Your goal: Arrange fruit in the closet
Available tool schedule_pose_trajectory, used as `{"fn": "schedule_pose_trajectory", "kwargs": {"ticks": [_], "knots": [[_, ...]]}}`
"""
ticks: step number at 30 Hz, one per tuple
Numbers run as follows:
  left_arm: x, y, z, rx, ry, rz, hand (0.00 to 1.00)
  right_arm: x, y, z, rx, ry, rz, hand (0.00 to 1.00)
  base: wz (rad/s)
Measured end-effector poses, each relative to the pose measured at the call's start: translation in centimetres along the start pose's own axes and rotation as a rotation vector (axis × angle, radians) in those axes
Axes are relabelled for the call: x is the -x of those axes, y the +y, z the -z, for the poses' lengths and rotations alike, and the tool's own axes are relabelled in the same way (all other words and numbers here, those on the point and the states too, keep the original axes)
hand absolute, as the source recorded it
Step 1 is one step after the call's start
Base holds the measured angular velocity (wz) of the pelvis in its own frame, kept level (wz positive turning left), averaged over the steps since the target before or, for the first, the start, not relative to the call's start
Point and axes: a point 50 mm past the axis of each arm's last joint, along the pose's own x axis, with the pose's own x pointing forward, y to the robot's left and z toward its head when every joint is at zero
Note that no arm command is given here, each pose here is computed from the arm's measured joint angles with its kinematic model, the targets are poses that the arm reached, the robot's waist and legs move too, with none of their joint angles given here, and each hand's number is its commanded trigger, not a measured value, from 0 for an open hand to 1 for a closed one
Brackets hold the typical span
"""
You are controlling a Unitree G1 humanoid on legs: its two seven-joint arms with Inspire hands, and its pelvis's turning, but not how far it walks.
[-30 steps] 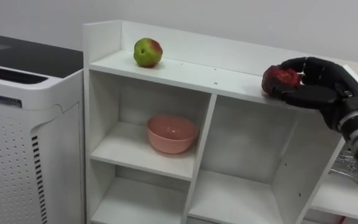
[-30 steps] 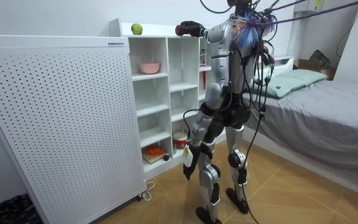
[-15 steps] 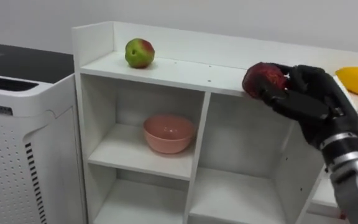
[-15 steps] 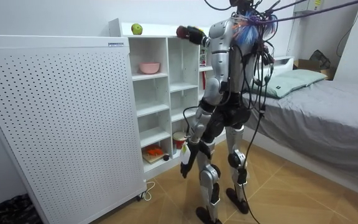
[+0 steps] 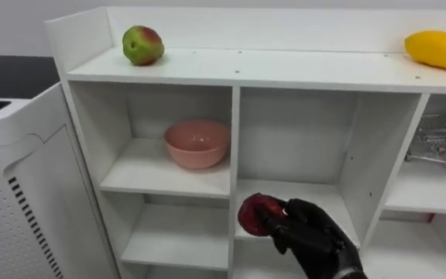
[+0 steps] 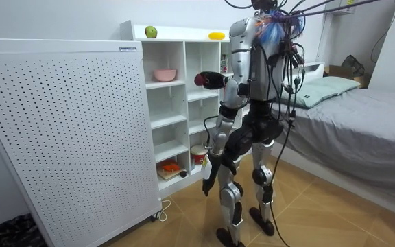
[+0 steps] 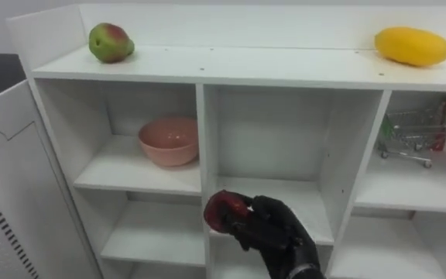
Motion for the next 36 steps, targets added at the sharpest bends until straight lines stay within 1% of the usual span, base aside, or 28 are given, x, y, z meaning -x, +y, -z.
{"fn": "schedule_pose_trajectory", "kwargs": {"ticks": [2,5,7,9,12,15,18,20,23,24,26,30,33,36], "knots": [[-0.1,-0.1,-0.7,0.063,-0.025,-0.001,0.00,0.1,-0.4,1.4,-0.072,0.041,0.033,1.00,-0.15],[-0.2,0.2,-1.4,0.138,-0.044,-0.016,0.00,0.2,-0.9,2.1,-0.144,0.058,0.069,1.00,-0.10],[-0.2,0.3,-1.3,0.181,-0.038,-0.025,0.00,0.2,-1.1,2.6,-0.176,0.071,0.092,1.00,-0.12],[-0.2,0.3,-1.2,0.217,-0.031,-0.034,0.00,0.4,-1.5,3.0,-0.261,0.079,0.124,1.00,-0.08],[-0.2,-0.1,-1.1,0.207,-0.023,-0.029,0.00,0.4,-2.0,3.4,-0.363,0.083,0.159,1.00,-0.02],[-0.1,-0.3,-1.4,0.174,-0.028,-0.029,0.00,0.3,-2.7,3.6,-0.501,0.079,0.209,1.00,0.03],[-0.1,-0.2,-1.6,0.202,-0.034,-0.047,0.00,-0.1,-3.2,3.3,-0.606,0.061,0.238,1.00,0.04],[-0.1,-0.2,-2.0,0.209,-0.050,-0.060,0.00,-0.7,-3.7,2.6,-0.671,0.036,0.259,1.00,0.02],[-0.1,-0.3,-2.4,0.233,-0.065,-0.066,0.00,-0.9,-5.0,1.6,-0.752,-0.022,0.309,1.00,0.08],[0.0,-0.3,-2.4,0.238,-0.066,-0.067,0.00,-1.0,-5.3,1.3,-0.759,-0.035,0.318,1.00,0.14],[0.0,-0.2,-2.6,0.258,-0.077,-0.064,0.00,-1.5,-6.0,-0.5,-0.768,-0.089,0.335,1.00,0.13],[0.0,-0.1,-2.8,0.311,-0.085,-0.063,0.00,-2.6,-6.3,-3.0,-0.785,-0.150,0.336,1.00,0.07],[0.0,0.4,-2.7,0.324,-0.089,-0.083,0.00,-3.1,-6.5,-4.7,-0.775,-0.175,0.343,1.00,0.06],[0.1,1.2,-2.9,0.335,-0.111,-0.106,0.00,-3.3,-7.0,-6.6,-0.757,-0.207,0.350,1.00,0.03]]}}
